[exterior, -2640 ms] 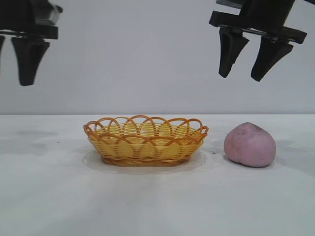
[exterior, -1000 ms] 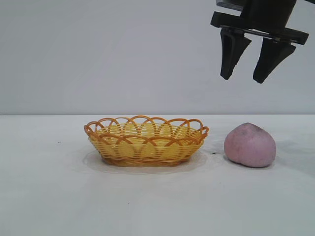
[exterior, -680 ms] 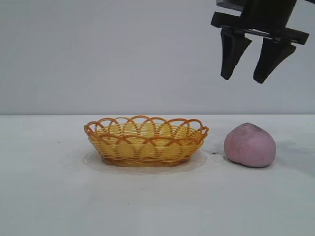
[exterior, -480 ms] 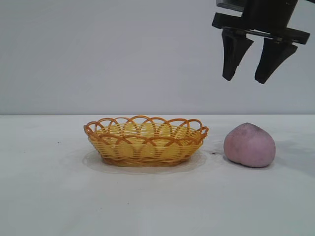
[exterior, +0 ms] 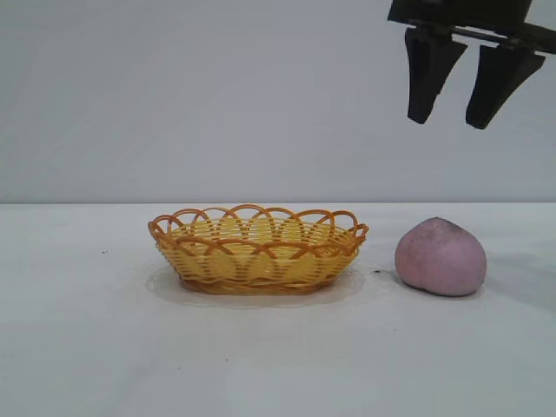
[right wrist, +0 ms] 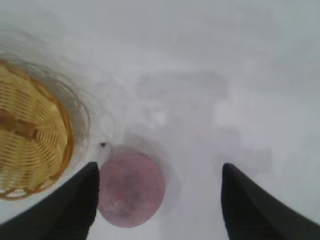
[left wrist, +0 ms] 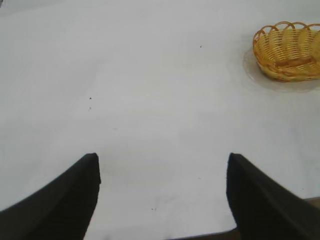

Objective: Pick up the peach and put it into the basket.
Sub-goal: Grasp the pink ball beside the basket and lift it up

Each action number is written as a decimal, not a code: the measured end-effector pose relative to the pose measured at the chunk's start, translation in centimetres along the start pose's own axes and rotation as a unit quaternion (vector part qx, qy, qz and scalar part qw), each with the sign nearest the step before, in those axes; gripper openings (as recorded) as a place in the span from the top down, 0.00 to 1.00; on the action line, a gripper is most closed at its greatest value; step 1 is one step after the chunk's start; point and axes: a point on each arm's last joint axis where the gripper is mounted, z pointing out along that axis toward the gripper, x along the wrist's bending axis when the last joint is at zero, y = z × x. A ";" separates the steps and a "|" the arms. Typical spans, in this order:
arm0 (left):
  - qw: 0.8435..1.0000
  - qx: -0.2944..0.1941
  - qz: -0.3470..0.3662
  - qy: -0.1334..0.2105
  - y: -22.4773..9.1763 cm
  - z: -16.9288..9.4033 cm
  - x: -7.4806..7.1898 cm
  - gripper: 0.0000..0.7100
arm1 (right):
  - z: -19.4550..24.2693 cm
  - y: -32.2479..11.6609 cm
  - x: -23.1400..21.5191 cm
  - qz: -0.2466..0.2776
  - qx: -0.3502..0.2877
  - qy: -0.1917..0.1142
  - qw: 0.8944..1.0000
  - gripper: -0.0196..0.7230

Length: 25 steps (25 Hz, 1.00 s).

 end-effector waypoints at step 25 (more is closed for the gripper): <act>1.000 0.001 0.000 0.001 0.0 0.0 0.0 0.34 | 7.3 -1.7 1.7 0.015 0.159 0.056 0.986 0.51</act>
